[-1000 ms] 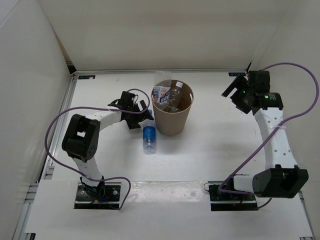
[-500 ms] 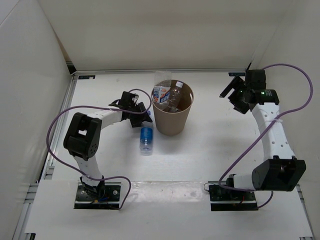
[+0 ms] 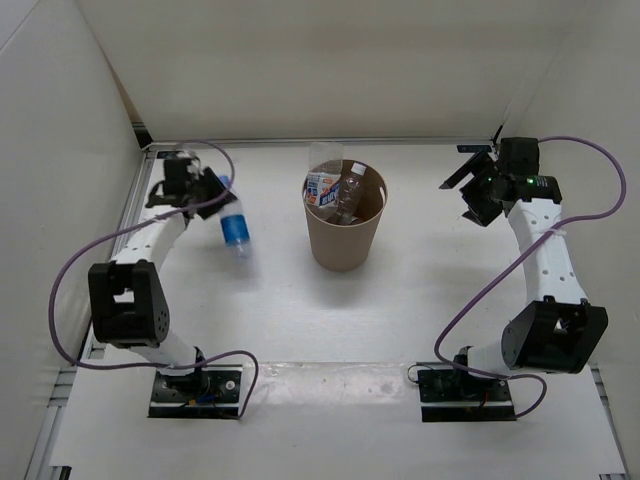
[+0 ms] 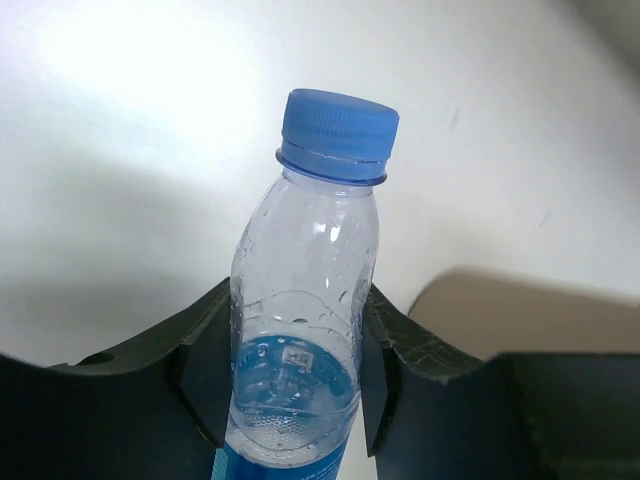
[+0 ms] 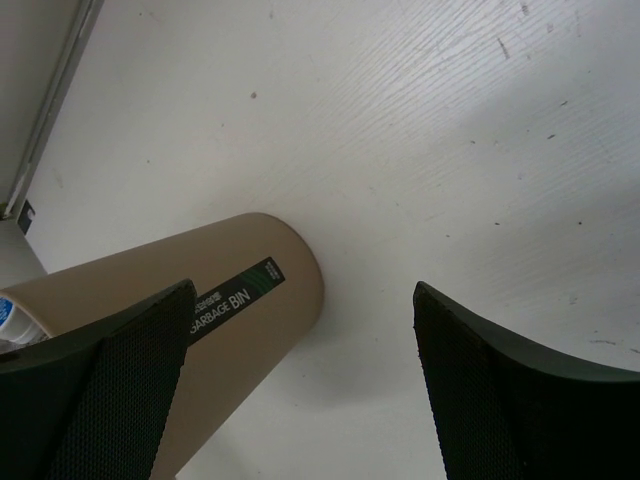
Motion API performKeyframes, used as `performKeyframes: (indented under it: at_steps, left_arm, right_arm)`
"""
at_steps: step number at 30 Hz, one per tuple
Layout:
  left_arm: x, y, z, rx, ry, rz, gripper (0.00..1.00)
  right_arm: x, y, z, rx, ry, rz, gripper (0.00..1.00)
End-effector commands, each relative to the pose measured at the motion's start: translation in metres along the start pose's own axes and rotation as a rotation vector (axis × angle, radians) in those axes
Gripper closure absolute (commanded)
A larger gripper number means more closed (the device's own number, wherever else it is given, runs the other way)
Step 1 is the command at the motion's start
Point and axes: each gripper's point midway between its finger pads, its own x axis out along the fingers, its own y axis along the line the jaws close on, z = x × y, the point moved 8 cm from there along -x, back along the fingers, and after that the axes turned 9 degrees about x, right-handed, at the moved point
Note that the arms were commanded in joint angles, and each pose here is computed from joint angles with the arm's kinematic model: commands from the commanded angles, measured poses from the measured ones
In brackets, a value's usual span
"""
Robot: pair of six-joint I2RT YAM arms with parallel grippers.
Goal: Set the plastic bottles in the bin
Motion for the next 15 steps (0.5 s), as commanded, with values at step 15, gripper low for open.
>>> performKeyframes:
  at_steps: [15]
  left_arm:
    - [-0.183,-0.217,0.235,0.337,-0.820,-0.620,0.50]
  right_arm:
    - [-0.012,0.001,0.007,0.057,0.054,0.060,0.10]
